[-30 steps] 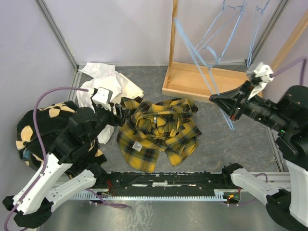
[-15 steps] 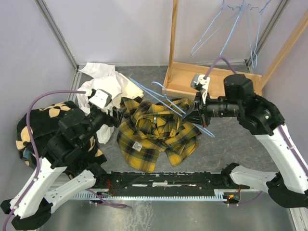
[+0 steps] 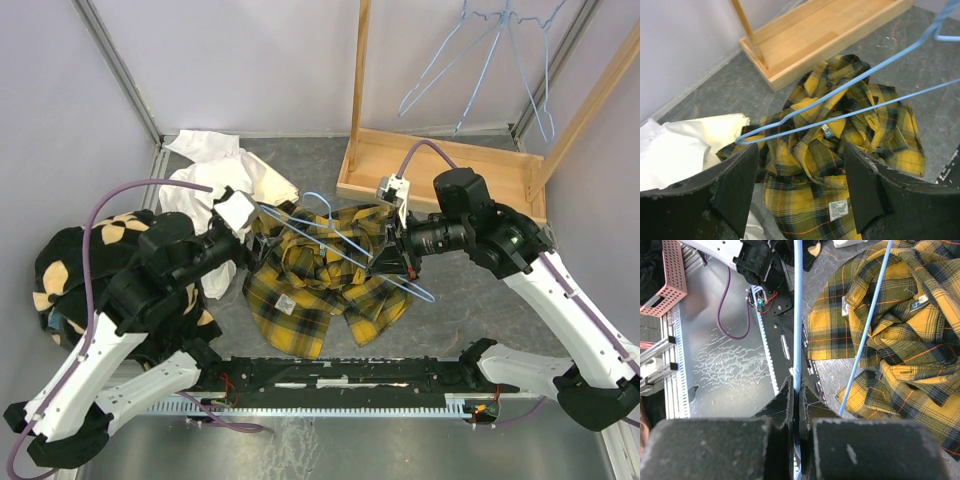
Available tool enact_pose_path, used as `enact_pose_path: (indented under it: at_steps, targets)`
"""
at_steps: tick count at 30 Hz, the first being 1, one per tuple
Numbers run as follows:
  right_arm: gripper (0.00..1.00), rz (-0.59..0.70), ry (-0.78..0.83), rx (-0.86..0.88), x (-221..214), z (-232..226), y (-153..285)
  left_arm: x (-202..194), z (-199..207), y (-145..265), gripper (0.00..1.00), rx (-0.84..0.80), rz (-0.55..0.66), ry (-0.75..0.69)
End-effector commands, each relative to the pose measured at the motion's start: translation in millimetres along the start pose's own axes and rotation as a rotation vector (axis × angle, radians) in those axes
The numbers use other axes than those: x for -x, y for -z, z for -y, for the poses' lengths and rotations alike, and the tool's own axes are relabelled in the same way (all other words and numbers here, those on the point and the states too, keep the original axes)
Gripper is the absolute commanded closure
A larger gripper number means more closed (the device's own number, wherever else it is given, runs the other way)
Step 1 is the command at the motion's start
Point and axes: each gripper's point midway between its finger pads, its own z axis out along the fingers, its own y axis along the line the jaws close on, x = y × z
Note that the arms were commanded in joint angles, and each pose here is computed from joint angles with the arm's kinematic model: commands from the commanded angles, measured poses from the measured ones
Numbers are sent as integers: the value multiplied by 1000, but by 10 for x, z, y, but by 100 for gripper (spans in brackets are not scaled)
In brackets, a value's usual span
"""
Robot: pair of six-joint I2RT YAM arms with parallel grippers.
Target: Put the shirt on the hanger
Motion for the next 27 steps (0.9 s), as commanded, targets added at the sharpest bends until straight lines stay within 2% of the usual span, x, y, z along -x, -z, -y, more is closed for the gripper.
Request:
enact_pose_path:
  at_steps: [1, 10, 21, 27]
  targets:
    - [100, 55, 42, 56, 133, -105, -11, 172, 158, -11, 25, -117, 46, -64]
    - [100, 35, 23, 130, 110, -211, -24, 117, 354, -71, 26, -231, 36, -69]
    - [100, -6, -18, 262, 63, -406, -18, 197, 335, -112, 28, -224, 61, -72]
    - [100, -12, -43, 336, 70, -521, -5, 207, 423, -156, 32, -278, 60, -66]
